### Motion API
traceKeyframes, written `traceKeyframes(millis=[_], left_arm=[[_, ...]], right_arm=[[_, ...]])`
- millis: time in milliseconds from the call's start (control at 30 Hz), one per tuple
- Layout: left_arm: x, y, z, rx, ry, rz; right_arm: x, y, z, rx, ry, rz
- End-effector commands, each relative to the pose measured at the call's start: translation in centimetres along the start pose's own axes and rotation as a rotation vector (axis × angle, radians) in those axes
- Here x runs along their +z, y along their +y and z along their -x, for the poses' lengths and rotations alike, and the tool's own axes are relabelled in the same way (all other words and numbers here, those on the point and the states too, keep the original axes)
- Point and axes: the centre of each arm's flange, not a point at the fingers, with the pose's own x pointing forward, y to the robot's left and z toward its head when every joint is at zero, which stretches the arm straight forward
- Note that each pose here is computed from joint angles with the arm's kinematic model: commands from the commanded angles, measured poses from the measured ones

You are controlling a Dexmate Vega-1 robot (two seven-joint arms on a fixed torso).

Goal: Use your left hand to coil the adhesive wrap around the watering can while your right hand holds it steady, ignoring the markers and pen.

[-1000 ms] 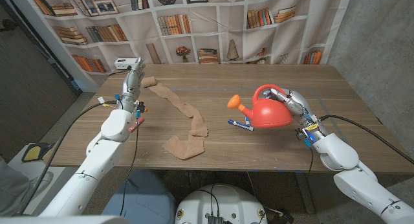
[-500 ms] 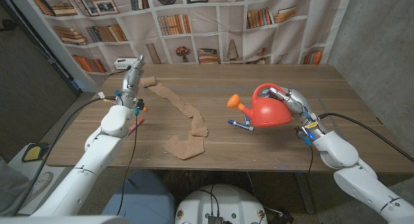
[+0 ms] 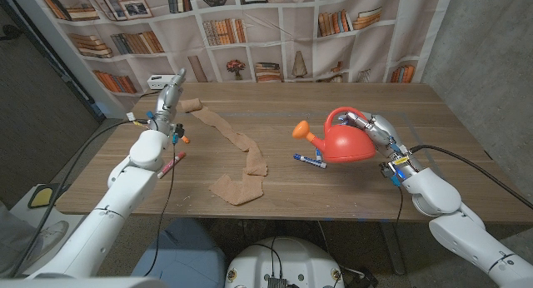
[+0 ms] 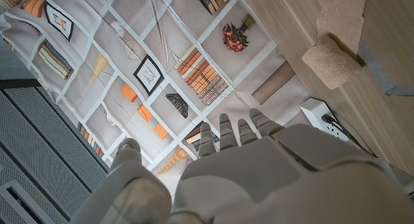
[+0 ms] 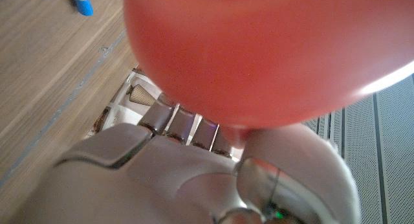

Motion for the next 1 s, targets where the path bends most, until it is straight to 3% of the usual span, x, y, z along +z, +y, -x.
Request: traceKeyframes(millis=[33, 600, 1000], left_arm=[[0.4, 0.6, -0.8, 0.005, 0.018, -0.058], [0.7, 2.0, -2.1, 0.04, 0.046, -0.152], [0.2, 2.2, -2.8, 0.041, 0.07, -0.179]], right_arm=[[-0.2, -0.1, 0.3, -0.005, 0.001, -0.003], [-0.1, -0.2, 0.5, -0.01, 0.004, -0.006], [-0.2, -0.1, 0.4, -0.012, 0.005, -0.006]])
